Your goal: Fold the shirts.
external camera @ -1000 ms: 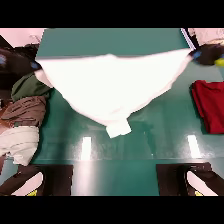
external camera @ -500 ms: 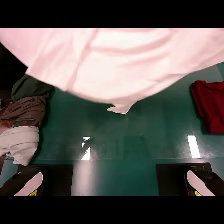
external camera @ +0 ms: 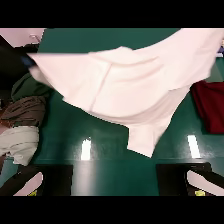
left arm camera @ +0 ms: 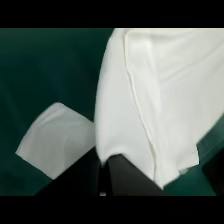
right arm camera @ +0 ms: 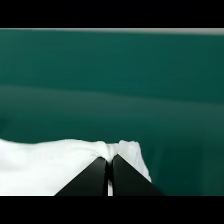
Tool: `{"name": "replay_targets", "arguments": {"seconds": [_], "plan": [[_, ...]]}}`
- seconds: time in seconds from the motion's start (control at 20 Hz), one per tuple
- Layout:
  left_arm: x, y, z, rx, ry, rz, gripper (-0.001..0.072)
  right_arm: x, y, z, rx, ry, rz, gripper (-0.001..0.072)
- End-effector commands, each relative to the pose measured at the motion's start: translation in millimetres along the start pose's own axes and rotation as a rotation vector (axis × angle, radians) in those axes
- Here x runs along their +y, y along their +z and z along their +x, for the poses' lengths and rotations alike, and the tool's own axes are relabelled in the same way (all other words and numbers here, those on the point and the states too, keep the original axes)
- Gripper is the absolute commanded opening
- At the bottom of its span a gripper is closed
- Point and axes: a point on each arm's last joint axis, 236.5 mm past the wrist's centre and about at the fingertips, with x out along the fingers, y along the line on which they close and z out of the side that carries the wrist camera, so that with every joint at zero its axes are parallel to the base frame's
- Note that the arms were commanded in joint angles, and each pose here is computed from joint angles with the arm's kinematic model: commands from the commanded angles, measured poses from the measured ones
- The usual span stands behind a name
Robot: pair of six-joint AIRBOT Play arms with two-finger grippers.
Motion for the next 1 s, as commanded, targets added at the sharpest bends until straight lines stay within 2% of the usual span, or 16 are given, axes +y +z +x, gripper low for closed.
{"name": "replay_targets", "arguments": {"seconds": [0.0,0.15,0.45,0.5,0.55,0.6,0.65,0.75,0.85,0.95], "plan": [[68,-95,80,0.227,0.003,-0.228,0.0021,-35,-99,93,0.375,0.008,0.136,0.0015],[119,-136,134,0.264,0.048,-0.362,0.0022,-50,-153,160,0.494,0.01,0.195,0.0015],[208,-88,192,0.133,0.165,-0.424,0.0023,-58,-163,232,0.405,-0.007,0.215,0.0021],[216,-75,195,0.108,0.174,-0.42,0.0025,-60,-161,235,0.39,-0.01,0.216,0.0074],[222,-61,197,0.083,0.181,-0.421,0.0176,-60,-158,236,0.379,-0.012,0.216,0.036],[226,-47,196,0.061,0.189,-0.405,0.0454,-62,-157,235,0.378,-0.014,0.217,0.0533],[228,-37,192,0.056,0.2,-0.37,0.0501,-64,-156,229,0.393,-0.014,0.22,0.0529],[227,-35,178,0.119,0.231,-0.292,0.0501,-67,-160,210,0.455,-0.007,0.216,0.0524],[224,-64,163,0.267,0.233,-0.265,0.0501,-62,-172,185,0.541,0.017,0.177,0.0438],[225,-104,154,0.421,0.238,-0.26,0.0502,-55,-183,159,0.606,0.04,0.146,0.0437]]}}
